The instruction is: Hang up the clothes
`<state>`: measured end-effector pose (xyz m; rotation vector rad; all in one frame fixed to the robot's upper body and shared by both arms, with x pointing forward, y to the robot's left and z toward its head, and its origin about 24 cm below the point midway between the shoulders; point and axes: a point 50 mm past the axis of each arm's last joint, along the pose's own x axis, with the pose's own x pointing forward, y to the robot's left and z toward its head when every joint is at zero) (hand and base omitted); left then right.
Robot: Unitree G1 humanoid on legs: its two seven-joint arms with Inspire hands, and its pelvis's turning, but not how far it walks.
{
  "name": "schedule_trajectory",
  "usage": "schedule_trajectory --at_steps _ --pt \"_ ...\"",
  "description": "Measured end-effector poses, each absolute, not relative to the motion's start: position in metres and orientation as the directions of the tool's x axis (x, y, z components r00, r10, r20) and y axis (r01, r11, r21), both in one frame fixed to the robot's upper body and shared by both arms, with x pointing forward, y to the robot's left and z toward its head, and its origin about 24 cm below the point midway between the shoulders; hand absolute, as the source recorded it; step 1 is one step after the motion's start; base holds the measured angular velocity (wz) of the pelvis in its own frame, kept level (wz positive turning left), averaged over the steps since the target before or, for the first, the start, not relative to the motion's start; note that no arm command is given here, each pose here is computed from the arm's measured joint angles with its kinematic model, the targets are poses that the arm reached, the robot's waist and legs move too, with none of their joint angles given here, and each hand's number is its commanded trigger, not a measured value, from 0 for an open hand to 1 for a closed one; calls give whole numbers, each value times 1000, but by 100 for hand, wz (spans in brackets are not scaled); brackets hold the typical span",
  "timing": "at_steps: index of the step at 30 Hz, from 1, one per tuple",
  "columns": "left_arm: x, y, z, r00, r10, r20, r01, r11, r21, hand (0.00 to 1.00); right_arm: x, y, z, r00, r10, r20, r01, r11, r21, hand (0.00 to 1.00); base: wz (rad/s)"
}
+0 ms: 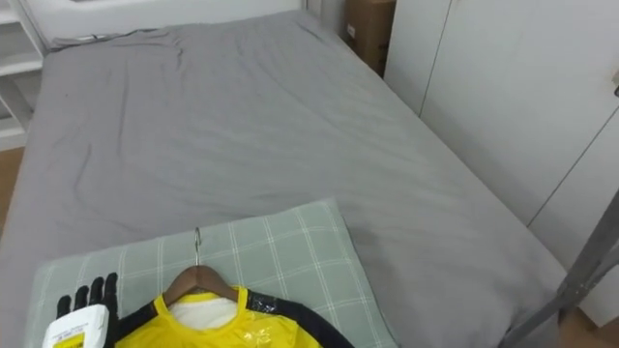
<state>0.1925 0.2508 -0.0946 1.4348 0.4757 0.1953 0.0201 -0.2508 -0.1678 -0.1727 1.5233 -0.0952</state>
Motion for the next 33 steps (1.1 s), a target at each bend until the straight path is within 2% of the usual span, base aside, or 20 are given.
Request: schedule_trajectory --at_steps 12,20,33 --pt "213 255 -89 885 404 -231 186 148 971 0 30 -249 -168 77 -164 -983 -40 985 -168 0 0" --pt "236 261 -73 904 381 -194 149 143 978 0 37 -251 -167 119 -170 -978 -14 985 -172 0 0" --pt "238 263 -74 893 380 -240 191 164 968 0 42 -251 -166 143 -161 -977 -2 987 -163 0 -1"
